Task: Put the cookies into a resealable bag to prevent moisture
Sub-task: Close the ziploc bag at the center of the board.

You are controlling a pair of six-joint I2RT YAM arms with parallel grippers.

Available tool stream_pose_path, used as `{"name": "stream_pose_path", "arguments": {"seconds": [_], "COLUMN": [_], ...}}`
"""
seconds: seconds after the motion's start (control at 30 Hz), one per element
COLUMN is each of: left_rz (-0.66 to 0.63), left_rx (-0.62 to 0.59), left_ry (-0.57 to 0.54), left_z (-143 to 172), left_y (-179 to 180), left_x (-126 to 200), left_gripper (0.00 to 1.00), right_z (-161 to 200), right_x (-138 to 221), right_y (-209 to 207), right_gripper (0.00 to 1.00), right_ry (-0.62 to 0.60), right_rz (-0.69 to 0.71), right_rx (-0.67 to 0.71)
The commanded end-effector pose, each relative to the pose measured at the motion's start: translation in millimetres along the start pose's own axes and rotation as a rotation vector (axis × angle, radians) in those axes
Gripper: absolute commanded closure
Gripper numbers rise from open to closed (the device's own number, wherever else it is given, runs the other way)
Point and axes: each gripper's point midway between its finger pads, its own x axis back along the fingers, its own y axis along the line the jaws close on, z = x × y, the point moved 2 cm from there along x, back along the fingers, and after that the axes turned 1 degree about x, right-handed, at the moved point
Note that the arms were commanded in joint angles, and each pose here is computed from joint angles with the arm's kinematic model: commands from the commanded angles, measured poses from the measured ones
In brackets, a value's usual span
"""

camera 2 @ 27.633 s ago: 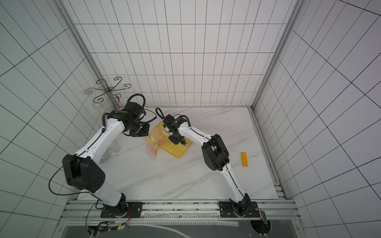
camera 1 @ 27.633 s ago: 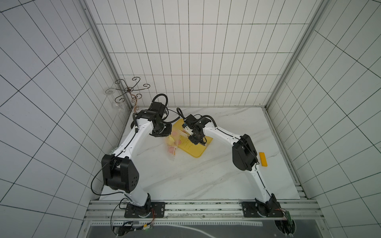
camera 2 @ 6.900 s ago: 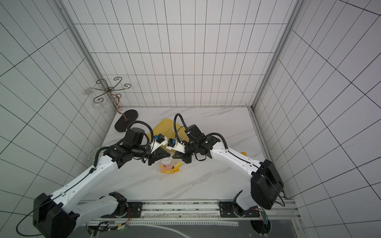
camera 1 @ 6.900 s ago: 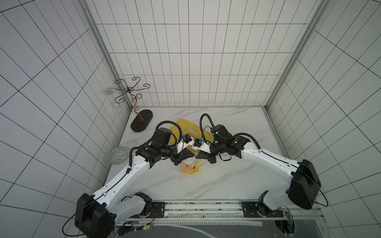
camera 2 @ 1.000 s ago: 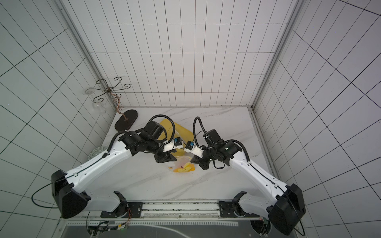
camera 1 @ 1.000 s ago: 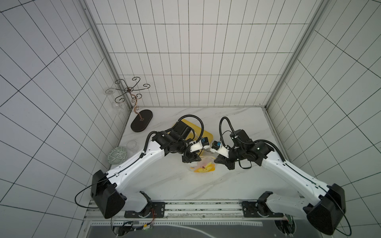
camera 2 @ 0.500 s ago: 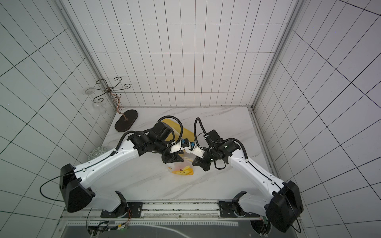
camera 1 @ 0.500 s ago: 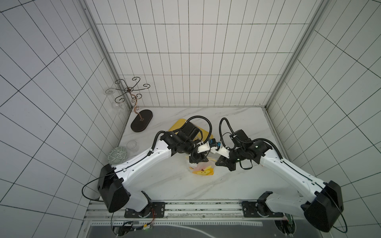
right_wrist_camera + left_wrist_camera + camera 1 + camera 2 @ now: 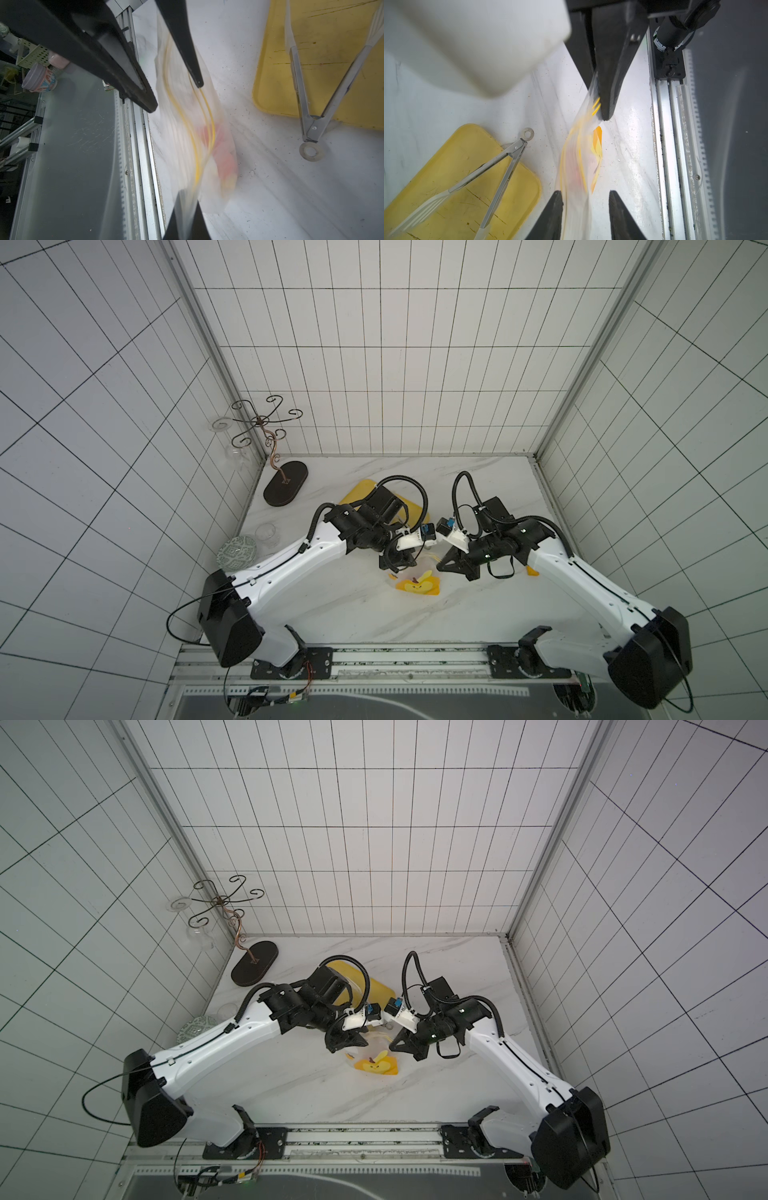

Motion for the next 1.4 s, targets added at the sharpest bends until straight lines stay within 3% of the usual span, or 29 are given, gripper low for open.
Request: {"name": "stream_pose_path", "arguments": {"seconds": [0.0, 0.13, 0.3, 0.4, 0.5, 0.63, 0.8, 0.93, 1.07, 1.17, 1.37], "left_rz": [0.021, -0.033, -0.004, -0.024, -0.019, -0.008, -0.017, 0.009, 0.094, 0.098, 0.105], "left_rx": [-0.055, -0.066, -0.064, -0.071, -0.085, -0.085, -0.086, -0.073, -0.026, 0.005, 0.03], "left_ry": [-0.05, -0.047, -0.006, -0.003, 0.003, 0.027, 0.059, 0.057, 0.062, 0.059, 0.034], "left_z": [-8, -19, -16, -18, -20, -18, -13, -15, -14, -15, -18], "left_y": [-1, 14, 7, 12, 13, 13, 14, 8, -6, -6, -1], "left_x": [-1, 1, -10, -11, -17, -21, -19, -13, -11, -10, -11], "left_gripper": [0.61, 0.6, 0.59, 0.63, 0.7, 0.91, 0.99, 1.0, 1.0, 1.0, 1.0], "right_z": [-19, -17, -15, -14, -12, -11, -10, -6, -12, -14, 3], "right_x": [9, 9, 7, 6, 6, 9, 9, 13, 22, 19, 2], "right_y": [9, 10, 11, 11, 12, 9, 4, -11, -14, -5, 6], "right_gripper": [1.0, 1.0, 1.0, 1.0, 1.0, 1.0, 1.0, 0.88, 0.79, 0.78, 0.76], "right_ry": [-0.07, -0.063, -0.05, -0.052, -0.043, -0.034, -0.025, -0.023, -0.14, -0.216, -0.219], "right_rz": [-0.039, -0.047, -0.067, -0.067, -0.065, -0.032, -0.002, 0.139, 0.251, 0.214, 0.089], "right_rx": [0.063, 0.068, 0.067, 0.067, 0.06, 0.071, 0.083, 0.118, 0.179, 0.202, 0.184]}}
